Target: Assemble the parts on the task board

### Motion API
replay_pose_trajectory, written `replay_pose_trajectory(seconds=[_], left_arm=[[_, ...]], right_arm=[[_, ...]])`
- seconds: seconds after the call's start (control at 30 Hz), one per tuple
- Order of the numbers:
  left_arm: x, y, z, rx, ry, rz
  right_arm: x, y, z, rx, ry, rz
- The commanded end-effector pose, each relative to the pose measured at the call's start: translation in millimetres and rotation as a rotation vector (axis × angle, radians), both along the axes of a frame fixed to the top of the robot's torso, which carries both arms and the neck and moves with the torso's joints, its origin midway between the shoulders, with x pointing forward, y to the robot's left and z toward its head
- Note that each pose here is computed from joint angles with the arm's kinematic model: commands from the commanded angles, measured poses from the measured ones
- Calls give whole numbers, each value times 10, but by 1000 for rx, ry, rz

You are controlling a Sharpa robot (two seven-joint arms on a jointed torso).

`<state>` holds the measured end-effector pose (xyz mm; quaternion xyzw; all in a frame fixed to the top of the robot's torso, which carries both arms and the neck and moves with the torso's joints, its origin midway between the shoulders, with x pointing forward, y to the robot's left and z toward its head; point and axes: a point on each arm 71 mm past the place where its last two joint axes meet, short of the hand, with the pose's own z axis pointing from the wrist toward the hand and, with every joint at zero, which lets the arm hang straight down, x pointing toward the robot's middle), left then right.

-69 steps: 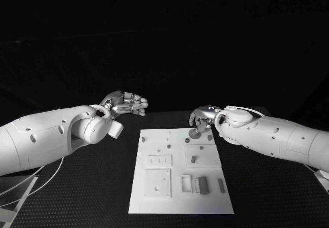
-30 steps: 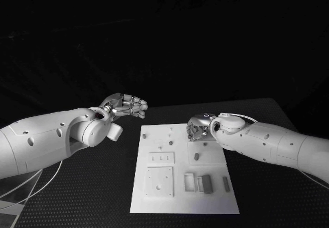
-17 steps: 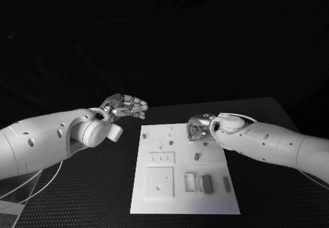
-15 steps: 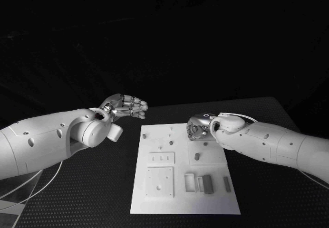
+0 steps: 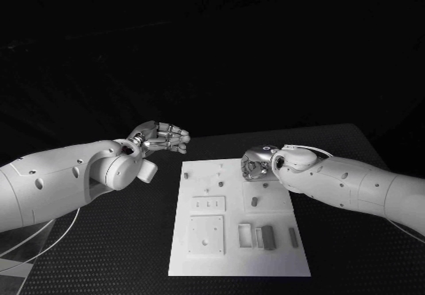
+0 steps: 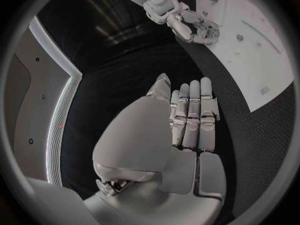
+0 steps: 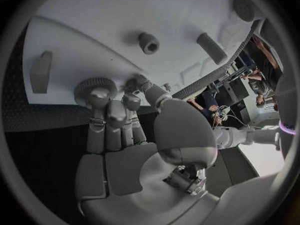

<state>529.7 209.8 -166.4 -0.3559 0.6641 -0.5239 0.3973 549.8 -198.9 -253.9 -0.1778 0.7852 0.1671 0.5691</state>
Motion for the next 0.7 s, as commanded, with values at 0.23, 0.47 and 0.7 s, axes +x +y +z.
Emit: replay_pose_trajectory(seconds=[0.23,0.47,0.7], left_arm=[[0,-20,18,-5,-5,-18],[2,-15,18,-5,-5,-16],[3,-9,17,-4,-5,-13]], right_arm=[[-28,-33,-67,-57,-15,4],[-30,-23,-38,-67,-68,9],[-47,15,9,-63,-138,21]])
